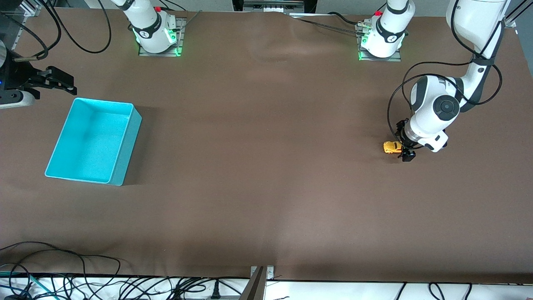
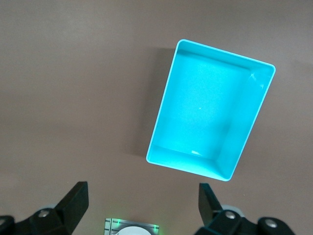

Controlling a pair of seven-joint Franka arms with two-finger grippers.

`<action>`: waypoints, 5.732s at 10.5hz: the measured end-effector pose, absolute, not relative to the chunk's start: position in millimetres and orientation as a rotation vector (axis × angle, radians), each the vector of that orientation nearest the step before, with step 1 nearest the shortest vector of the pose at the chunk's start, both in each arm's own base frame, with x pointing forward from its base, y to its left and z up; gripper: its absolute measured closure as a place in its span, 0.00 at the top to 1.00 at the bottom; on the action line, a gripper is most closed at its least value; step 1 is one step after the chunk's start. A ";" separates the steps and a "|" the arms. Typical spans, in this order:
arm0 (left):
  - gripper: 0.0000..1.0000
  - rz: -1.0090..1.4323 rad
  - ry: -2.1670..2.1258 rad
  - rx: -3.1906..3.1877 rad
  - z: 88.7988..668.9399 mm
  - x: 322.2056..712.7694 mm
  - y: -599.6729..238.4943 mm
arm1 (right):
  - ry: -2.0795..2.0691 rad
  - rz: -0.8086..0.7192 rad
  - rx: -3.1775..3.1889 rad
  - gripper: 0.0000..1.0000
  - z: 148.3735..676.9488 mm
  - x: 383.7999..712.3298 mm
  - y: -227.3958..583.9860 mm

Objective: Wind up and store yellow beetle car

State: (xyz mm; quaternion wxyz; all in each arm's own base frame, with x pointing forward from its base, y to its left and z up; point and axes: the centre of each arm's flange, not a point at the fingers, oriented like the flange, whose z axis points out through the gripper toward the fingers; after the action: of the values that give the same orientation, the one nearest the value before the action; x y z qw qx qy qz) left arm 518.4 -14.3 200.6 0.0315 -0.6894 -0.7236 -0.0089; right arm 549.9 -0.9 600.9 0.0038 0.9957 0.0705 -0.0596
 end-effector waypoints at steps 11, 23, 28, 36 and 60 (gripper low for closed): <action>0.41 -0.052 -2.235 -2.080 195.9 505.5 -15.6 | 0.217 -0.208 3.120 1.00 593.7 553.0 -2.0; 0.39 -0.012 -2.214 -2.133 204.3 502.8 -107.3 | 0.213 -0.209 3.120 1.00 593.2 553.2 -3.7; 0.39 -0.033 -2.142 -2.160 195.5 499.0 -114.0 | 0.212 -0.210 3.120 1.00 593.1 553.2 -3.8; 0.39 -0.032 -2.056 -2.205 194.1 508.4 -51.9 | 0.212 -0.210 3.120 1.00 593.1 553.2 -3.8; 0.39 -0.075 -2.079 -2.107 193.2 526.7 62.7 | 0.211 -0.210 3.121 1.00 593.1 553.2 -4.3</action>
State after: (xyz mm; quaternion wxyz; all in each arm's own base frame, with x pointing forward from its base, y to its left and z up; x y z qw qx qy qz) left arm 526.7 62.7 193.2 0.0901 -0.7088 -0.6992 -0.0254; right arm 553.2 -4.3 593.1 0.0035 0.9955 0.0672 -0.0669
